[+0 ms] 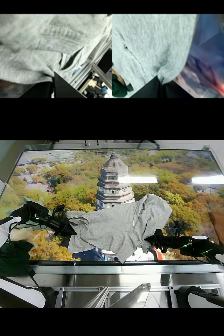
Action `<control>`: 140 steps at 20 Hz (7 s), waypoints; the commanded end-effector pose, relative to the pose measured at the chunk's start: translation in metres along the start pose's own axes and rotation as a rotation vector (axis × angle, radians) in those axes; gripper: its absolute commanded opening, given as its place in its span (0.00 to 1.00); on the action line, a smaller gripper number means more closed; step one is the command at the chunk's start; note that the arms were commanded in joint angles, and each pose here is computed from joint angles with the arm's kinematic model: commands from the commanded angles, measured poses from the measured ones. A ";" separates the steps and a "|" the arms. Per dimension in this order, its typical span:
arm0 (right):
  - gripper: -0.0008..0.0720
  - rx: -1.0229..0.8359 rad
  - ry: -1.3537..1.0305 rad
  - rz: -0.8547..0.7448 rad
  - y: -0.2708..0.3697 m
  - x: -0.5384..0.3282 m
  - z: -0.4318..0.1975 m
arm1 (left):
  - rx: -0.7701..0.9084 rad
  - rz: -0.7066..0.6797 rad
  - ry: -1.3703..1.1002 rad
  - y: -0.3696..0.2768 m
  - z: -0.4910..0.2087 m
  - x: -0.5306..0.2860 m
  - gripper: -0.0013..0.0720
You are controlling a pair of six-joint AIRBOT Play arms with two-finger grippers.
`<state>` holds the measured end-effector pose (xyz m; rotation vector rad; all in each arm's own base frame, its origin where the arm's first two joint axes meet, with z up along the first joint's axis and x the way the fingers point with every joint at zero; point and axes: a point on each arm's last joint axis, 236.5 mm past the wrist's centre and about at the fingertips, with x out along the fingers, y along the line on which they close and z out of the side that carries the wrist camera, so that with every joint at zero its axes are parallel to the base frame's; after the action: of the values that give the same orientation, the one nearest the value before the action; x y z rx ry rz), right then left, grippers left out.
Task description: Fold the shirts.
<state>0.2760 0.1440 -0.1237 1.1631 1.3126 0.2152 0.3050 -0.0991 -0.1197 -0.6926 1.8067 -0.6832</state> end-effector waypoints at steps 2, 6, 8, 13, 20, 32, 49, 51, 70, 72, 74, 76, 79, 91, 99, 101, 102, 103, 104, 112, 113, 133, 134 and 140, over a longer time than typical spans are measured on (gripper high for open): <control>0.09 -0.036 -0.047 0.103 0.034 -0.007 0.009 | 0.019 -0.013 -0.004 0.000 0.000 -0.003 0.04; 0.04 -0.049 -0.092 0.142 0.042 -0.027 0.022 | -0.006 -0.029 -0.027 0.007 0.000 -0.014 0.04; 0.04 -0.067 -0.062 0.208 0.056 -0.037 0.015 | -0.014 -0.092 -0.024 -0.002 -0.005 -0.022 0.04; 0.04 -0.437 -0.200 0.991 0.220 -0.205 -0.012 | 0.473 -0.665 -0.383 -0.196 -0.025 -0.165 0.04; 0.04 -0.827 -1.013 1.126 0.330 -0.453 -0.058 | 1.302 0.098 -1.127 -0.418 -0.221 -0.309 0.04; 0.04 -0.560 -0.202 0.047 0.162 -0.200 -0.053 | 0.545 -0.219 -0.349 -0.234 -0.157 -0.081 0.03; 0.03 -0.592 -0.224 0.384 0.261 -0.202 0.025 | 0.613 -0.274 -0.554 -0.285 -0.089 -0.218 0.04; 0.03 -0.563 -0.045 0.301 0.221 -0.161 0.005 | 0.449 -0.372 -0.411 -0.251 -0.079 -0.175 0.04; 0.03 -0.986 -0.930 0.301 0.362 -0.398 -0.051 | 1.243 0.248 -0.894 -0.383 -0.217 -0.268 0.05; 0.03 -0.710 -0.565 0.185 0.278 -0.312 0.023 | 0.739 -0.078 -0.707 -0.302 -0.124 -0.260 0.05; 0.03 -0.623 -0.200 0.222 0.221 -0.225 0.008 | 0.475 -0.373 -0.459 -0.249 -0.086 -0.211 0.04; 0.03 -0.545 -0.098 0.227 0.187 -0.180 -0.004 | 0.397 -0.502 -0.345 -0.226 -0.073 -0.168 0.04; 0.03 -0.510 -0.063 0.221 0.168 -0.164 -0.010 | 0.411 -0.532 -0.269 -0.216 -0.073 -0.135 0.04; 0.04 -1.052 -0.482 0.595 0.321 -0.304 -0.109 | 1.185 -0.173 -0.596 -0.368 -0.210 -0.205 0.05; 0.04 -1.325 -0.994 0.476 0.394 -0.405 -0.151 | 1.634 0.218 -0.763 -0.420 -0.278 -0.228 0.05; 0.04 -1.218 -0.872 0.483 0.386 -0.392 -0.094 | 1.526 0.154 -0.739 -0.414 -0.230 -0.252 0.05; 0.04 -1.148 -0.759 0.498 0.375 -0.373 -0.063 | 1.421 0.093 -0.711 -0.404 -0.194 -0.262 0.05; 0.04 -1.071 -0.653 0.502 0.361 -0.347 -0.033 | 1.324 0.033 -0.673 -0.391 -0.157 -0.267 0.05; 0.04 -0.980 -0.542 0.487 0.341 -0.311 -0.003 | 1.207 -0.007 -0.627 -0.366 -0.112 -0.268 0.05; 0.57 -0.360 -0.371 0.150 0.147 -0.074 0.201 | 0.519 -0.344 -0.553 -0.186 0.169 -0.176 0.78; 0.57 -0.356 -0.388 0.156 0.143 -0.073 0.216 | 0.469 -0.408 -0.592 -0.182 0.184 -0.185 0.99; 0.68 -0.346 0.241 -0.308 -0.075 -0.168 0.065 | 0.004 -0.297 -0.201 -0.079 -0.067 -0.078 0.99; 0.68 -0.337 0.256 -0.303 -0.083 -0.160 0.056 | 0.002 -0.263 -0.186 -0.074 -0.077 -0.073 0.99; 0.70 -0.336 0.341 -0.292 -0.090 -0.130 0.024 | -0.040 -0.124 -0.248 -0.049 -0.108 -0.077 0.99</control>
<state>0.2206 -0.0141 -0.1036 0.6931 1.6192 0.3941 0.2483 -0.0749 0.0015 -0.9127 1.5594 -0.6975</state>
